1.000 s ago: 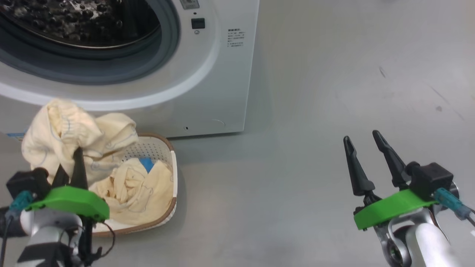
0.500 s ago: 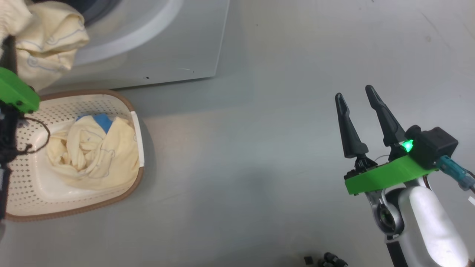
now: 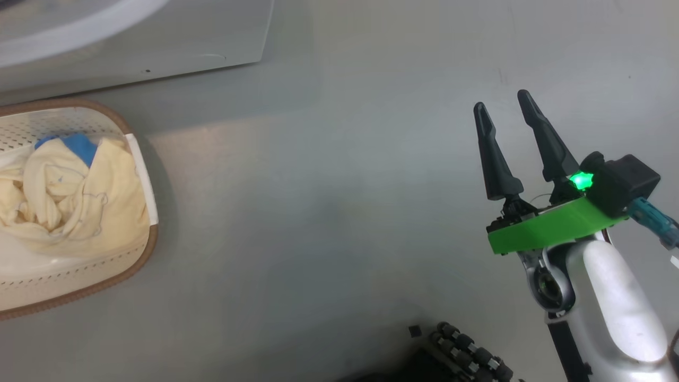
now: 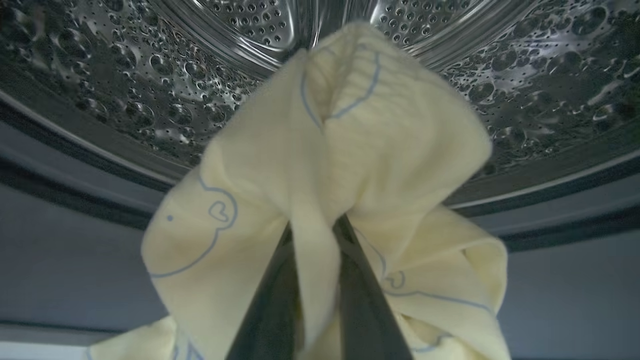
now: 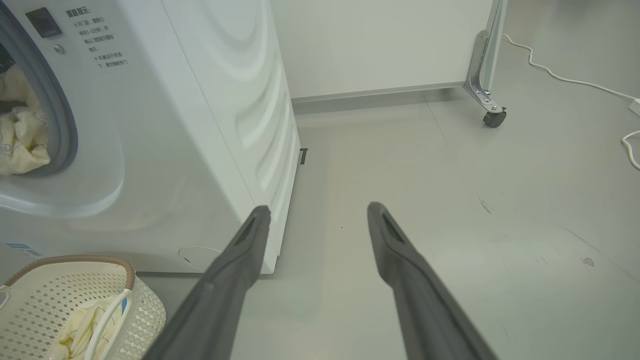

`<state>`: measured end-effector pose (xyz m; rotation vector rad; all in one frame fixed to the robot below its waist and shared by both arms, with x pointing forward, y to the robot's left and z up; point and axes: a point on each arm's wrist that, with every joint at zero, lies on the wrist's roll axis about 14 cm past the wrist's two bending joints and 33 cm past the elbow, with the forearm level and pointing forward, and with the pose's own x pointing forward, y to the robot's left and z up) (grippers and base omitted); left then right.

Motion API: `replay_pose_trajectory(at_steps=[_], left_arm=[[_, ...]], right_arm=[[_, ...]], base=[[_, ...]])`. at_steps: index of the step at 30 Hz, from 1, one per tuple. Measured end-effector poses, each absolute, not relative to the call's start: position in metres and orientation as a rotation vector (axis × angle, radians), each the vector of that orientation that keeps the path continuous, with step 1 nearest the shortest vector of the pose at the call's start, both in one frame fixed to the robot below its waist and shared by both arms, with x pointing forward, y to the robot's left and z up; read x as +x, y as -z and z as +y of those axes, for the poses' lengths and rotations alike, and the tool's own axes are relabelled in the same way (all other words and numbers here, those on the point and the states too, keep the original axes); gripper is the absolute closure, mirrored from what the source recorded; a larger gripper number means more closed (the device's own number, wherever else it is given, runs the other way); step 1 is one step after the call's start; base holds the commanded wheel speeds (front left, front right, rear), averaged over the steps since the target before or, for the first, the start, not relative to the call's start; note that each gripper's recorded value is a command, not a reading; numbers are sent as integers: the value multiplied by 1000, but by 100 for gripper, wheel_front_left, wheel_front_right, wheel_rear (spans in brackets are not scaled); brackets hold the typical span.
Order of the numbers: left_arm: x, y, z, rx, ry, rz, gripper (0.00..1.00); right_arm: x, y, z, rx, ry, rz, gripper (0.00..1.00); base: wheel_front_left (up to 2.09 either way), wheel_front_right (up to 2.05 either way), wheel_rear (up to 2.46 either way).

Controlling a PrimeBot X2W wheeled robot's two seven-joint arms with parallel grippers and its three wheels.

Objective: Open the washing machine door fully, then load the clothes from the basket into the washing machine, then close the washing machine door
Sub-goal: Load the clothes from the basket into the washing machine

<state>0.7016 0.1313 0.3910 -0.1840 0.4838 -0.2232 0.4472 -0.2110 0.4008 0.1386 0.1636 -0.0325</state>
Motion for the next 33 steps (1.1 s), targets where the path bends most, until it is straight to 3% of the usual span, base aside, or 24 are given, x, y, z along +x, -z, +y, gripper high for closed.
replay_pose_trajectory(at_steps=[15,19,20,21,22,33], left_arm=[[764,-476,143,-182,168,-19,100],[767,-459,145,-170,157,19,100],[766,-450,147,-172,150,44,82],[766,-442,148,-179,143,68,33],[765,-436,148,-184,138,84,0],[764,-419,150,-194,131,130,0]], right_arm=[[448,-392,-218,141,52,183,0],[447,-390,-217,146,53,188,0],[447,-390,-217,147,52,190,0],[447,-389,-216,147,50,192,0],[447,-388,-216,149,50,193,0],[449,-385,-214,160,45,197,0]], base=[[0,0,0],[0,0,0],[0,0,0],[0,0,0],[0,0,0],[0,0,0]])
